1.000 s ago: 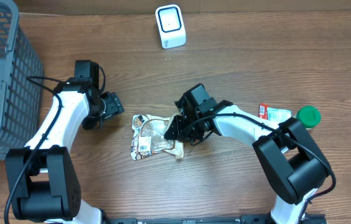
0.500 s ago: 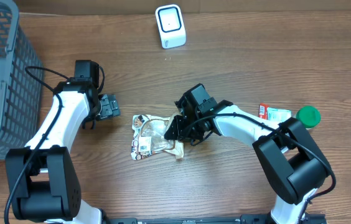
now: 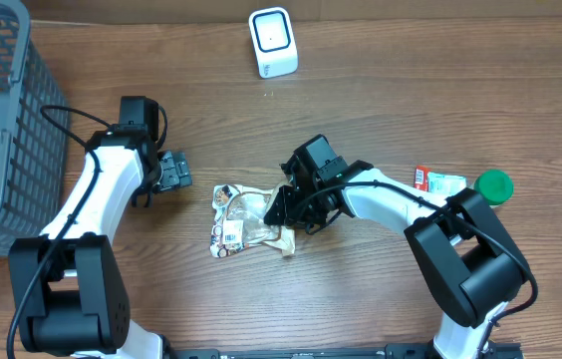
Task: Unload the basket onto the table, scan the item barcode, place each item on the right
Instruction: 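Lift the PanTree bag with the right gripper toward the scanner, then hold the PanTree bag against the scanner window with the right gripper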
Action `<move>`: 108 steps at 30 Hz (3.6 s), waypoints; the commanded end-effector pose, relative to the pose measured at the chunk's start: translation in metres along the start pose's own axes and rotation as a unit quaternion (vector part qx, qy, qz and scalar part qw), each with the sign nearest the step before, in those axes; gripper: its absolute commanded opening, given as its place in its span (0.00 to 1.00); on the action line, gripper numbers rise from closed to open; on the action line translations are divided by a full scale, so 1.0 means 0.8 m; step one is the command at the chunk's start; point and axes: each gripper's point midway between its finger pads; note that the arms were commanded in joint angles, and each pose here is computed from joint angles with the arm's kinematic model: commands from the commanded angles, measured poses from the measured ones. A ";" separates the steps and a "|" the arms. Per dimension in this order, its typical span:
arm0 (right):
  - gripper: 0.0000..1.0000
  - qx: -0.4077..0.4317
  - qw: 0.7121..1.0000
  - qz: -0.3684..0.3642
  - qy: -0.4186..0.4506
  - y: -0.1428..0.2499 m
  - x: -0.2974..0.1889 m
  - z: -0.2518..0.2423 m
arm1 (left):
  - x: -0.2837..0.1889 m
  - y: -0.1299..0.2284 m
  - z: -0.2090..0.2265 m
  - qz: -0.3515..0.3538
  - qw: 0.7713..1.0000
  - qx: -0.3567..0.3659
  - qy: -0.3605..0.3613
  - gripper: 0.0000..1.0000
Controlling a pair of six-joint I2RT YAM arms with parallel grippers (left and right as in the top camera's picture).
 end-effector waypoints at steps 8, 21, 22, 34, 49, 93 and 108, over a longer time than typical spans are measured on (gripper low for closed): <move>0.04 -0.005 1.000 -0.001 0.000 -0.001 0.004 -0.002 | 0.000 -0.007 0.005 -0.005 1.000 0.007 -0.010 1.00; 0.04 -0.087 0.994 -0.063 -0.001 -0.032 -0.031 0.041 | 0.000 -0.007 0.005 -0.005 1.000 0.007 -0.010 0.99; 0.04 -0.101 0.992 -0.074 0.000 -0.035 -0.042 0.052 | 0.000 -0.007 0.005 -0.005 1.000 0.007 -0.010 1.00; 0.04 -0.201 0.940 -0.248 0.122 -0.060 -0.223 0.123 | 0.000 -0.007 0.005 -0.005 1.000 0.007 -0.010 1.00; 0.03 -0.293 0.848 -0.436 0.076 -0.064 -0.420 0.275 | 0.000 -0.007 0.005 -0.005 1.000 0.007 -0.010 1.00; 0.04 -0.369 0.589 -0.601 0.395 -0.393 -0.260 0.202 | 0.000 -0.007 0.005 -0.005 1.000 0.007 -0.010 1.00; 0.04 -0.384 0.605 -0.575 0.394 -0.409 -0.227 0.178 | 0.000 -0.007 0.005 -0.005 1.000 0.007 -0.010 0.99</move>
Point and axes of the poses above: each gripper's point midway between its finger pads, its own x axis out along the fingers, its own z axis along the line the jaws close on, y = z × x, and after that the axes turned 11 degrees about x, right-handed
